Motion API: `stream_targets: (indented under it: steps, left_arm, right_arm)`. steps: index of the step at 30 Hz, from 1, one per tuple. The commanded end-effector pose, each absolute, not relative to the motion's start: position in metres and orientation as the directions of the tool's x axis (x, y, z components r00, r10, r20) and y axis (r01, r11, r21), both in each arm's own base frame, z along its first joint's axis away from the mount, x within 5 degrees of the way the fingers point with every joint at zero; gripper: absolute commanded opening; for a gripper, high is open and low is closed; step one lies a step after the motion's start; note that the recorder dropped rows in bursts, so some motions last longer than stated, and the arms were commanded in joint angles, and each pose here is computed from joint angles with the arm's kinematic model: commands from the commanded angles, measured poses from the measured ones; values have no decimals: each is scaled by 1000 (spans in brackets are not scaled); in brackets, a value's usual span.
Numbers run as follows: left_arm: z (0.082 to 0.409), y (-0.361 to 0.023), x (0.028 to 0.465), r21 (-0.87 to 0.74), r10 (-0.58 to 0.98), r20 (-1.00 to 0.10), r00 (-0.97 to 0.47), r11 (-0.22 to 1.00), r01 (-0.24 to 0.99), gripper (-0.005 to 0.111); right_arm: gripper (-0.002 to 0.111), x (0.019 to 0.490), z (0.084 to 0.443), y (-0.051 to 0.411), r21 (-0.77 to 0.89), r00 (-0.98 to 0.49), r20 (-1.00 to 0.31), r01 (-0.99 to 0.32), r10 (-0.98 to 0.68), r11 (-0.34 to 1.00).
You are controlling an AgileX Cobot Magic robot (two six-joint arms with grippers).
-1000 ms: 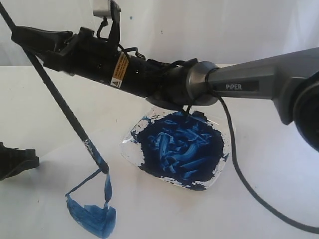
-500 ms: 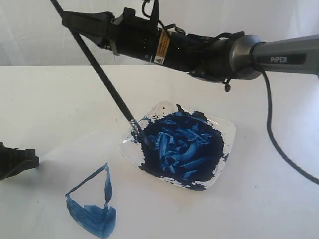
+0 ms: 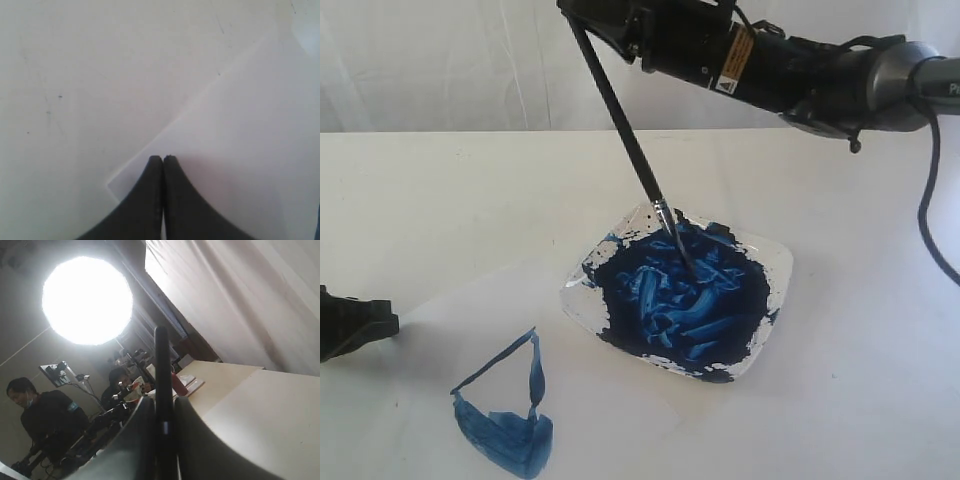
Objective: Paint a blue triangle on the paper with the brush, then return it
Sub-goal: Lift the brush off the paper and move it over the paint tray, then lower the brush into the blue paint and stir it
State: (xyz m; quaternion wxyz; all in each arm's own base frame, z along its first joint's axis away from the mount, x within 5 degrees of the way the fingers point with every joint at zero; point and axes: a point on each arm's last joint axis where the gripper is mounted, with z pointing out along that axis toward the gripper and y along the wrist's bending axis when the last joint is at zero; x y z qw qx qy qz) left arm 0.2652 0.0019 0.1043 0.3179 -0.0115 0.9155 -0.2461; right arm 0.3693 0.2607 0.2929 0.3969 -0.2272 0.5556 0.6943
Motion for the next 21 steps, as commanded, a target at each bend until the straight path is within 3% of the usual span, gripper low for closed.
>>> stream_targets:
  steps: [1,5,7,11,21]
  left_arm:
    - [94,10,261,-371,-146,-531,-835,926,74,0]
    - [94,10,261,-371,-146,-531,-835,926,74,0]
    - [94,10,261,-371,-146,-531,-835,926,74,0]
    - [94,10,261,-370,-144,-532,-835,926,76,0]
    - [94,10,261,-370,-144,-532,-835,926,76,0]
  right_arm:
    - [0,371,286,239,643,-620,-717,-765,319,-41]
    - [0,373,267,221,686,-643,-688,-727,336,11]
    - [0,377,251,203,744,-654,-614,-666,442,49]
    - [0,381,244,192,789,-616,-524,-612,587,62]
    - [0,398,230,181,824,-527,-435,-559,730,88]
